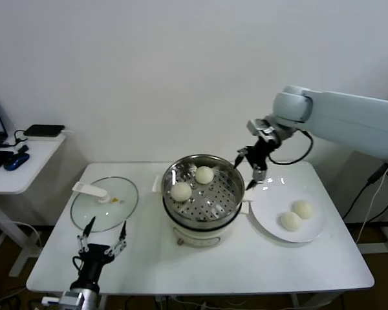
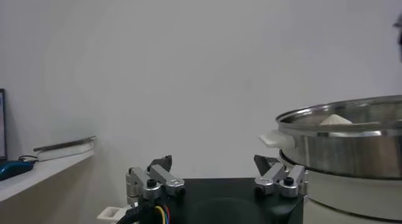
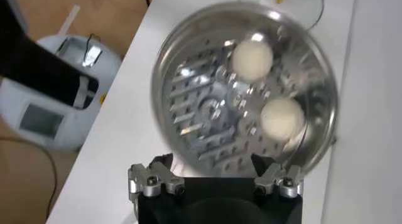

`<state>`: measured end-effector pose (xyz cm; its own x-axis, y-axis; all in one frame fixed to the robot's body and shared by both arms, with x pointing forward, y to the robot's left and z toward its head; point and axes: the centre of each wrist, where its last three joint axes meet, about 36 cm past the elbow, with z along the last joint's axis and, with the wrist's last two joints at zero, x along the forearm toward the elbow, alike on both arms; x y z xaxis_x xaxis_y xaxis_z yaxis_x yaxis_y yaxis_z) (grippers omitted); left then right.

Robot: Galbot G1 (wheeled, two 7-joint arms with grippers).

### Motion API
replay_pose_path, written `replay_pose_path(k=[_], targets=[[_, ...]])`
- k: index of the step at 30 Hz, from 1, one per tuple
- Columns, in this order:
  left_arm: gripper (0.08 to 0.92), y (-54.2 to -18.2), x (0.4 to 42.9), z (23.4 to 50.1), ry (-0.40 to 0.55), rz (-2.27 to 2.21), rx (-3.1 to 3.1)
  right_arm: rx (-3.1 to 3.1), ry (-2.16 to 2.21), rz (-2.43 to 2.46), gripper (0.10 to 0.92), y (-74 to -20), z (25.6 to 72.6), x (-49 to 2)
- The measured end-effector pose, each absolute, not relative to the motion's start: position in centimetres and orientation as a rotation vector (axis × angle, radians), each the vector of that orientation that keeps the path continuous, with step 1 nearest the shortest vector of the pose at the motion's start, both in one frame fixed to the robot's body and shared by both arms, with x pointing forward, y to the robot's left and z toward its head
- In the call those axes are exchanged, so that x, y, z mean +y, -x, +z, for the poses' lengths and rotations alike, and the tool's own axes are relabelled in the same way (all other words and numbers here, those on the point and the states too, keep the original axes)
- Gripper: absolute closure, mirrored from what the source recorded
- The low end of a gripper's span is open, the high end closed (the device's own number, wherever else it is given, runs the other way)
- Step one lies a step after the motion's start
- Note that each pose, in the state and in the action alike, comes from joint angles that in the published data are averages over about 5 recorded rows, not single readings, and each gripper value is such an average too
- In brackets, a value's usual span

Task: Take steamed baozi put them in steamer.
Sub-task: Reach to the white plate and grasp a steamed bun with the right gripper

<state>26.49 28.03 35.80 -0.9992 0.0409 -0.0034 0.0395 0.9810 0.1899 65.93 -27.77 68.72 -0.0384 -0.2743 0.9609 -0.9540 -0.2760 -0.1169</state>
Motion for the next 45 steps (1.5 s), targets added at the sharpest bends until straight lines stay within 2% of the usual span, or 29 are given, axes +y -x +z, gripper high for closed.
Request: replay_pose_path(k=[10, 18, 31, 45], targets=[[0.177, -26.3, 28.0, 35.8, -0.064, 0.301, 3.127, -1.268, -1.453, 1.358, 0.200, -63.7, 64.5, -36.2], [0.177, -26.4, 27.8, 36.0, -0.065, 0.306, 3.124, -1.232, -1.389, 1.358, 0.200, -63.3, 59.9, -39.5], [0.177, -26.5, 28.1, 35.9, -0.043, 0.315, 3.130, -1.190, -1.356, 1.348, 0.200, -64.2, 53.0, -40.3], [0.177, -26.8, 28.4, 35.8, -0.025, 0.315, 3.135, -1.161, -1.347, 1.348, 0.200, -65.9, 48.6, -39.1]])
